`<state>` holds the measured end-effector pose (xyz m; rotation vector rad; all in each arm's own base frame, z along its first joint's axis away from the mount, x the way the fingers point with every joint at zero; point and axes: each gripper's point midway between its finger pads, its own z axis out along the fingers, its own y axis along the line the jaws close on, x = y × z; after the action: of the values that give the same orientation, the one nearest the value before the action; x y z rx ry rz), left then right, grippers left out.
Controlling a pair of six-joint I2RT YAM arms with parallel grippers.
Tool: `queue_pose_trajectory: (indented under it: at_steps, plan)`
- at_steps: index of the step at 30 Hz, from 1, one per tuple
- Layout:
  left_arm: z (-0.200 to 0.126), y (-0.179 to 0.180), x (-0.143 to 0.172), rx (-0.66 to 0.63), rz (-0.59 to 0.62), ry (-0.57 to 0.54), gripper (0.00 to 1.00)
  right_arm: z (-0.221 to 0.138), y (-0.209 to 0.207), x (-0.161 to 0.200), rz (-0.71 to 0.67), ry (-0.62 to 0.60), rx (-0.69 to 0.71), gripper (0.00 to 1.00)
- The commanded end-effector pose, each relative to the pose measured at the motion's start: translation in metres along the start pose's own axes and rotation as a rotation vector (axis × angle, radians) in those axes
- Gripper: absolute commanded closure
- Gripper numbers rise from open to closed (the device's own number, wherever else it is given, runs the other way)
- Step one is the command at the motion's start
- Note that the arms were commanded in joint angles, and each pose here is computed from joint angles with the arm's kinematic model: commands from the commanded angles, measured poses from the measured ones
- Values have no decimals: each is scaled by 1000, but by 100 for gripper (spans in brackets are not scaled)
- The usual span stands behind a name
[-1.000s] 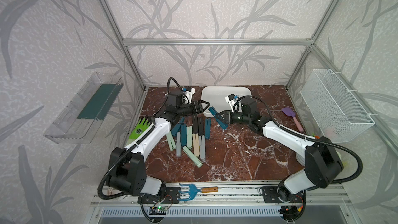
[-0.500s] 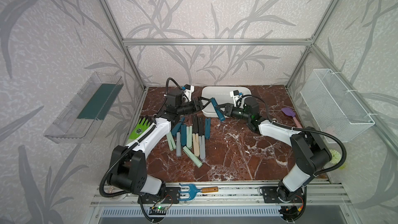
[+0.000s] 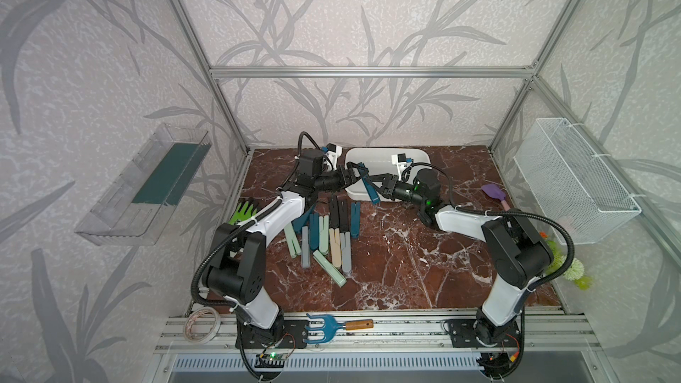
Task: Put the pruning pliers into the storage box
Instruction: Place the pruning pliers in the storage box.
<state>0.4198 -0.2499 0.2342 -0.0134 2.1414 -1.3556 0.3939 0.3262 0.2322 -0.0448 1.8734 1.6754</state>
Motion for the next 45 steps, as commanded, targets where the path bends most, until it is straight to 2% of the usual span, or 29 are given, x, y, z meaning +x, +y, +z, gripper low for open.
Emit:
queue_pose_trajectory:
  at_steps: [1,14,18,21,25,30,33,37,41,45]
  plan:
    - [2,-19,-15,56,21,-26,24,0,19,-9,-39,-19,-75,68]
    - [8,-26,-23,91,5,-41,79,3,11,-9,-27,-27,-73,68]
    - [10,-25,-25,82,-3,-39,100,4,8,-9,-28,-32,-63,65]
    - [11,-24,-26,69,-10,-40,100,3,3,-11,-29,-37,-45,61]
    - [12,-17,-29,15,-3,-34,100,-1,-4,-16,-28,-53,-19,45]
    - [16,-12,-35,-41,32,-12,100,-10,-18,-25,-47,-76,54,33]
    - [24,-1,-38,-111,71,32,100,-21,-26,-36,-74,-99,118,32]
    - [48,26,-46,-196,132,152,100,-42,-39,-44,-122,-100,253,34]
    - [81,56,-51,-198,151,256,100,-58,-40,-52,-174,-103,340,35]
    - [113,86,-63,-190,155,300,100,-65,-51,-51,-196,-65,415,37]
